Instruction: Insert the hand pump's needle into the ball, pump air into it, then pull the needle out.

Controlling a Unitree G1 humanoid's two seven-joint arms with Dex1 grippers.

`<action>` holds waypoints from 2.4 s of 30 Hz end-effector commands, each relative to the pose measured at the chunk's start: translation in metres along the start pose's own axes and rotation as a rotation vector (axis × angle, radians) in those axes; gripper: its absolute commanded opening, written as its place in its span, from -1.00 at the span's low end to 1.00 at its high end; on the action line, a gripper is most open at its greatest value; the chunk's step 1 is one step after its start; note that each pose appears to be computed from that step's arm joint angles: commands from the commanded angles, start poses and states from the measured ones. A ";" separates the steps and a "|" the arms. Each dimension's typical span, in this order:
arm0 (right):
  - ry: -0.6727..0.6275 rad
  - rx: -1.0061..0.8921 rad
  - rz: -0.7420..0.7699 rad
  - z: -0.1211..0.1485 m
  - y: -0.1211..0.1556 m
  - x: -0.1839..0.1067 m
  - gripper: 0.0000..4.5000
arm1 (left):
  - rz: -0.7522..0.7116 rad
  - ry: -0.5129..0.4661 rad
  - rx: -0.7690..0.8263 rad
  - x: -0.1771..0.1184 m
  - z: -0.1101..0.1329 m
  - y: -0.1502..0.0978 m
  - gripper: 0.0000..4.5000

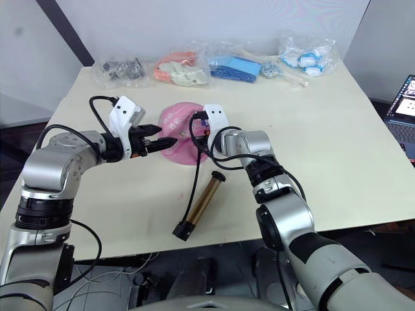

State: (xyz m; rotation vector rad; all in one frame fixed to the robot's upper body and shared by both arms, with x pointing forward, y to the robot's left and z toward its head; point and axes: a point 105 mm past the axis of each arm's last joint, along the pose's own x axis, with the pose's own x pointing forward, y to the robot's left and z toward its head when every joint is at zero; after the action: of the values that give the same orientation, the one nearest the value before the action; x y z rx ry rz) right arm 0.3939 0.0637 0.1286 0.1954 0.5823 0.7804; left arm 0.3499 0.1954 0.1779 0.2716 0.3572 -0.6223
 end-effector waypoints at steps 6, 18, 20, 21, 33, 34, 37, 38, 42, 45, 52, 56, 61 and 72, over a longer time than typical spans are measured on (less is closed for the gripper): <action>0.000 0.004 0.076 -0.003 0.033 0.011 -0.85 | 0.071 -0.023 0.051 0.000 0.005 0.009 -0.72; -0.016 -0.012 0.084 0.000 0.037 0.012 -0.85 | -0.005 0.020 0.053 0.004 0.000 0.020 -0.98; -0.021 -0.002 0.086 0.001 0.037 0.012 -0.85 | -0.044 0.030 0.055 0.006 -0.001 0.014 -0.98; -0.024 0.005 0.086 0.002 0.037 0.012 -0.85 | -0.059 0.033 0.053 0.006 -0.001 0.012 -0.98; -0.048 0.212 0.163 0.010 0.045 0.015 -0.85 | -0.194 0.085 0.078 0.005 -0.010 -0.002 -0.98; -0.045 0.211 0.162 0.010 0.046 0.016 -0.85 | -0.202 0.085 0.080 0.006 -0.010 -0.003 -0.98; -0.040 0.208 0.172 0.009 0.051 0.018 -0.85 | -0.224 0.092 0.084 0.007 -0.011 -0.005 -0.98; -0.041 0.205 0.173 0.010 0.052 0.019 -0.85 | -0.228 0.094 0.085 0.008 -0.012 -0.006 -0.98; -0.044 0.170 0.167 0.008 0.052 0.020 -0.85 | -0.232 0.094 0.085 0.010 -0.011 -0.006 -0.98; -0.046 0.158 0.167 0.007 0.049 0.019 -0.85 | -0.226 0.098 0.084 0.010 -0.012 -0.004 -0.98; -0.057 0.071 0.131 0.013 0.040 0.009 0.39 | -0.154 0.123 0.079 0.016 -0.015 0.012 -1.00; -0.019 -0.091 0.095 -0.001 0.033 -0.006 0.79 | -0.101 0.132 0.078 0.020 -0.013 0.024 -1.00; -0.043 -0.266 0.035 -0.015 0.029 -0.030 0.79 | -0.094 0.130 0.079 0.021 -0.012 0.029 -1.00; -0.183 -0.463 -0.174 -0.005 0.021 -0.052 0.79 | -0.089 0.120 0.089 0.022 -0.006 0.031 -1.00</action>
State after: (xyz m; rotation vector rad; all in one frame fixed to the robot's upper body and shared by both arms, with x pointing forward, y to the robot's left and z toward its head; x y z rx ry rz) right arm 0.3513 0.0371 0.1362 -0.2176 0.3112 0.7042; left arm 0.3833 0.2087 0.1754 0.3769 0.4247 -0.7191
